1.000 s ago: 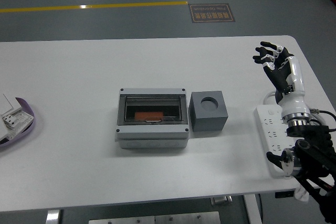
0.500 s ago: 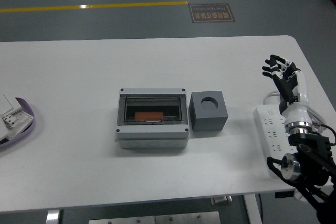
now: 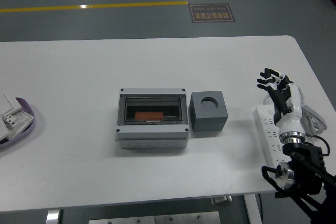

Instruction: Pick up the cylinder from the cube,place it in the box,flap close box

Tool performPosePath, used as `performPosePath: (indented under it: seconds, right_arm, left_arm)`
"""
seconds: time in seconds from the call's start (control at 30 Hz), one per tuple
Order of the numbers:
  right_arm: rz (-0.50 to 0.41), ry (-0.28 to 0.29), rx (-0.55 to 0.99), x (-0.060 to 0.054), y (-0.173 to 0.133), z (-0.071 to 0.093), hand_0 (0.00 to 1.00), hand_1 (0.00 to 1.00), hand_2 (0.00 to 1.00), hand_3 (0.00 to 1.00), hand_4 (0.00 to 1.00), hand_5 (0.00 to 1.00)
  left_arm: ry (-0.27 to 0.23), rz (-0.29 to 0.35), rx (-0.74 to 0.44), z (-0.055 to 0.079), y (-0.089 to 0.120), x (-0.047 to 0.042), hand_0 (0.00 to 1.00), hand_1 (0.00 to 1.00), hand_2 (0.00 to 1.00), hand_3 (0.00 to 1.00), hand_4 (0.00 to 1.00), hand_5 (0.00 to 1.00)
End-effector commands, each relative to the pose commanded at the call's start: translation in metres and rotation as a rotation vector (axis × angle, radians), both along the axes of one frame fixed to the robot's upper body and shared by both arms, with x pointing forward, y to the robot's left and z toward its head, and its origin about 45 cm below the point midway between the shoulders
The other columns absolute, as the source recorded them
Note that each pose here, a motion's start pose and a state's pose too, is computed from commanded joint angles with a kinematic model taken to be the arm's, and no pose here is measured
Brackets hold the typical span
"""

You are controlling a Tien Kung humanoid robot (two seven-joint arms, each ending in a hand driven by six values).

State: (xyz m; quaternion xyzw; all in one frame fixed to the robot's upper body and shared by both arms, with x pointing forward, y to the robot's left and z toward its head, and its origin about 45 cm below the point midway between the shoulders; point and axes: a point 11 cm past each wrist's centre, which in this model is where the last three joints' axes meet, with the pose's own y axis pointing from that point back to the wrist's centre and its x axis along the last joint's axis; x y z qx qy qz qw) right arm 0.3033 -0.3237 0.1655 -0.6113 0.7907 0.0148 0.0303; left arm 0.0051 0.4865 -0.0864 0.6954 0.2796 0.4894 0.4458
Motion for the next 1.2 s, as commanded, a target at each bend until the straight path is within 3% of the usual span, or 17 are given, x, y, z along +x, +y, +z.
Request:
performPosePath:
  seconds: [0.33, 0.53, 0.7, 0.8, 1.07, 1.2]
  right_arm:
    - [-0.066, -0.065, -0.013, 0.000, -0.024, 0.018, 0.603, 0.574, 0.579, 0.602, 0.732, 0.413]
    - [-0.098, -0.084, -0.005, -0.001, -0.034, 0.021, 0.602, 0.569, 0.578, 0.601, 0.735, 0.412]
    - [-0.112, -0.104, 0.000, 0.000, -0.037, 0.025, 0.600, 0.569, 0.578, 0.600, 0.741, 0.409]
    - [-0.119, -0.116, 0.003, 0.001, -0.038, 0.028, 0.600, 0.569, 0.578, 0.600, 0.741, 0.409]
    - [-0.094, -0.117, -0.012, 0.005, -0.033, 0.030, 0.599, 0.569, 0.576, 0.601, 0.745, 0.403]
    - [-0.076, -0.114, -0.019, 0.008, -0.028, 0.030, 0.599, 0.569, 0.576, 0.601, 0.745, 0.403]
  left_arm:
    - [-0.007, -0.029, 0.018, 0.004, 0.007, 0.0115, 0.510, 0.550, 0.554, 0.594, 0.717, 0.164]
    - [-0.030, -0.055, 0.023, 0.007, 0.010, 0.0297, 0.509, 0.550, 0.554, 0.595, 0.717, 0.162]
    - [-0.038, -0.065, 0.019, 0.007, 0.008, 0.0379, 0.510, 0.551, 0.554, 0.594, 0.718, 0.163]
    - [-0.041, -0.058, 0.015, 0.006, 0.005, 0.0369, 0.510, 0.551, 0.554, 0.594, 0.718, 0.163]
    - [-0.022, -0.024, -0.011, -0.004, -0.010, 0.0177, 0.510, 0.550, 0.554, 0.594, 0.718, 0.163]
    - [-0.024, -0.009, -0.025, -0.007, -0.017, 0.0128, 0.510, 0.550, 0.554, 0.594, 0.718, 0.163]
